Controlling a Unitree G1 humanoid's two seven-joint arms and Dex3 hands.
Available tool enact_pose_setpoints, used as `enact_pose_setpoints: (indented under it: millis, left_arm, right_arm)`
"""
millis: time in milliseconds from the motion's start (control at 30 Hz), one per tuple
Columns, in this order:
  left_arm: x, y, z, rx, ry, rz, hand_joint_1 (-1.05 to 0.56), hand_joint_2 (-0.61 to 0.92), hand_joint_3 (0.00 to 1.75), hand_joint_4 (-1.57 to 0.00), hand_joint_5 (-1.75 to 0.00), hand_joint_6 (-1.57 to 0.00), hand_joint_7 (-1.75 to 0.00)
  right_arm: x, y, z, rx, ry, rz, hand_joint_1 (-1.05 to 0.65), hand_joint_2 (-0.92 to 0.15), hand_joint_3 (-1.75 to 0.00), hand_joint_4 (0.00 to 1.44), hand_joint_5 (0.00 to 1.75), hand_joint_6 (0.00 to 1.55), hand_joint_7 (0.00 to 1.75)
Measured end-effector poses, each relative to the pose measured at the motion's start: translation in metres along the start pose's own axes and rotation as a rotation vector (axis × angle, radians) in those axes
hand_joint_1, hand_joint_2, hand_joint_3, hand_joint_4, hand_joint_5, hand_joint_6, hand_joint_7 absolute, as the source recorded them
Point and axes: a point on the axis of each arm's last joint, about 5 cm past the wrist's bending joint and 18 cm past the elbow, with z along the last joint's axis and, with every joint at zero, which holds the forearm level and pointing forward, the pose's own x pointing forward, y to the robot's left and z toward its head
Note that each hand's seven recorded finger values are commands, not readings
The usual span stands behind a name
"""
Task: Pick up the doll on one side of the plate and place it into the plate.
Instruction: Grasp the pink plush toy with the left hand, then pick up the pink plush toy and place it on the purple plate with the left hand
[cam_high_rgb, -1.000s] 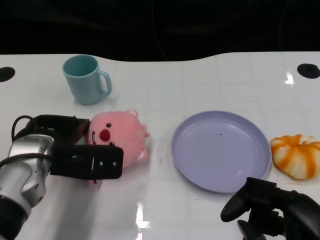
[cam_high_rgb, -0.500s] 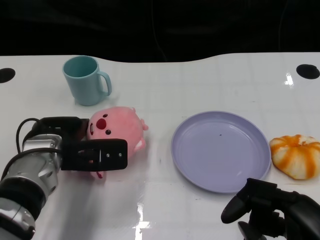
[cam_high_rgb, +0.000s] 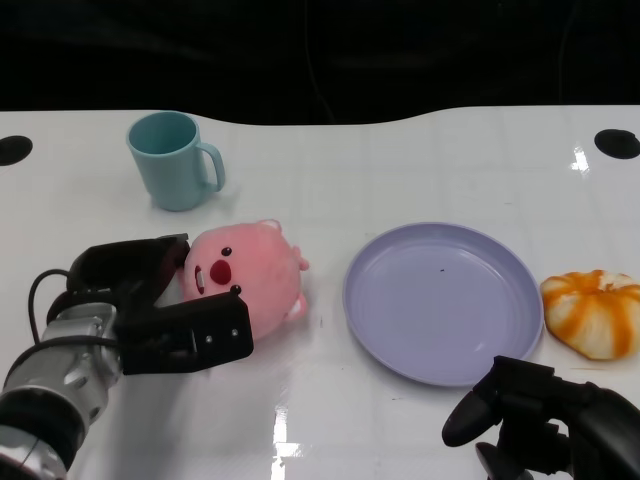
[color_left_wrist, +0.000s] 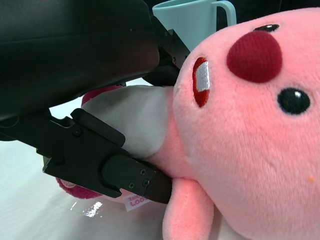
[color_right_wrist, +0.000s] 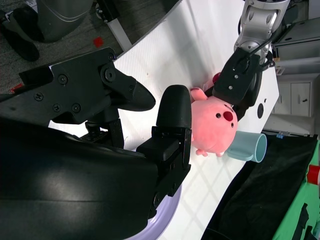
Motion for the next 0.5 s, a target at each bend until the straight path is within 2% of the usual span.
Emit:
enact_pose_setpoints:
  millis: [33, 133, 167, 300, 500]
  left_arm:
    - [-0.001, -0.002, -0.001, -0.027, 0.006, 0.017, -0.19, 0.88, 0.42, -0.84, -1.75, -0.67, -1.74]
    - [-0.006, -0.007, -0.003, -0.127, 0.025, 0.079, -0.19, 0.65, 0.87, -0.92, -1.75, -0.72, -1.75]
    - [-0.008, -0.009, -0.003, -0.162, 0.030, 0.101, -0.19, 0.61, 0.94, -0.93, -1.75, -0.73, -1.75]
    - [-0.014, -0.013, -0.002, -0.271, 0.034, 0.155, -0.16, 0.55, 1.08, -0.95, -1.75, -0.75, -1.75]
    - [-0.016, -0.004, 0.010, -0.346, -0.032, 0.180, -0.18, 0.45, 1.26, -0.98, -1.75, -0.78, -1.75]
  right_arm:
    - [0.000, 0.000, 0.000, 0.000, 0.000, 0.000, -0.14, -0.76, -0.86, 0.53, 1.73, 0.49, 1.38]
    - [0.000, 0.000, 0.000, 0.000, 0.000, -0.001, -0.13, -0.76, -0.86, 0.53, 1.73, 0.49, 1.38]
    - [0.000, 0.000, 0.000, -0.001, 0.001, -0.001, -0.14, -0.76, -0.86, 0.53, 1.73, 0.49, 1.38]
    - [0.001, -0.001, -0.001, -0.004, -0.006, -0.001, -0.15, -0.75, -0.86, 0.55, 1.72, 0.49, 1.38]
    - [0.001, -0.001, -0.001, -0.004, -0.003, -0.002, -0.14, -0.75, -0.87, 0.54, 1.72, 0.50, 1.38]
